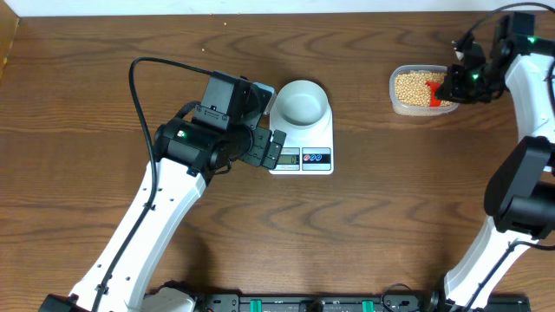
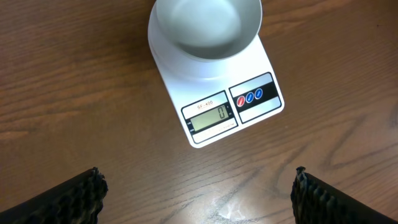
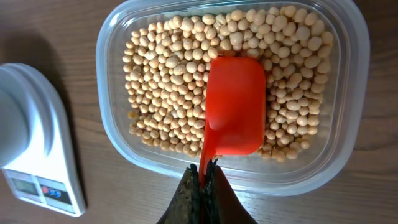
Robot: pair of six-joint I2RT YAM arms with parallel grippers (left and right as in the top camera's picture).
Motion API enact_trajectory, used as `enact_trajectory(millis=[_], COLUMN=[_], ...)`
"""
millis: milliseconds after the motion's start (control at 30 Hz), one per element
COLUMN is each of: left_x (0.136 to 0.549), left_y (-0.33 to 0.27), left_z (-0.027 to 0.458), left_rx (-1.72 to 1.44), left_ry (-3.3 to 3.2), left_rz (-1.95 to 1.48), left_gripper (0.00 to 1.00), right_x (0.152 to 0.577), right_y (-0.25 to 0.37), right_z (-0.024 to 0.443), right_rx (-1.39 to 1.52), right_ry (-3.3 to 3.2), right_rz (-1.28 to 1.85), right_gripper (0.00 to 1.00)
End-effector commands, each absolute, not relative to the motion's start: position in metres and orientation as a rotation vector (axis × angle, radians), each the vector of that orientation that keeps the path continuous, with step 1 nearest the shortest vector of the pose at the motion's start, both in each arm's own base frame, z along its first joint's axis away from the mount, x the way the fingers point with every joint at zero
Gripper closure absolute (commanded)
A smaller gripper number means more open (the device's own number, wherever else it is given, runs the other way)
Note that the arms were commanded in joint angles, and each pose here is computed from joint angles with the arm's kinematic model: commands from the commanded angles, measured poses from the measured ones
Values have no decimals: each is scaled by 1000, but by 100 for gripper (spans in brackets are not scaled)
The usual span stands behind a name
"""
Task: Scoop item into bowl and weigh 50g on scale
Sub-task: 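Lower the red scoop into the soybean tub with the right gripper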
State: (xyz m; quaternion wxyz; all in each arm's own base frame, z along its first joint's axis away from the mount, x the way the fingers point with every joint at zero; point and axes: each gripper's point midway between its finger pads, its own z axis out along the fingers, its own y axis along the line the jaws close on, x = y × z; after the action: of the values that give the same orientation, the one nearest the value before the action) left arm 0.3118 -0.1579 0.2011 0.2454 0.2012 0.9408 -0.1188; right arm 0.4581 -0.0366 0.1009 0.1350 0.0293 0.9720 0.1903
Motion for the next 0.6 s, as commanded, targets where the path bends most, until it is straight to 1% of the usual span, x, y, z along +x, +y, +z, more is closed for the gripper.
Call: enact_trajectory(millis=[0, 333, 567], left_x=[312, 312, 312], left_y=[-159, -159, -159], left_z=[205, 205, 205], left_rx=[538, 538, 538], left_ry=[2561, 2561, 2561], left_rz=[-339, -339, -339], left_gripper=[3, 3, 3], right_x=[457, 461, 462], right_y=[-26, -44, -46], right_z=[95, 110, 105], right_rx=[128, 210, 256], right_ry=[2797, 2672, 2621], right_rz=[730, 904, 983], right_gripper=[99, 99, 99])
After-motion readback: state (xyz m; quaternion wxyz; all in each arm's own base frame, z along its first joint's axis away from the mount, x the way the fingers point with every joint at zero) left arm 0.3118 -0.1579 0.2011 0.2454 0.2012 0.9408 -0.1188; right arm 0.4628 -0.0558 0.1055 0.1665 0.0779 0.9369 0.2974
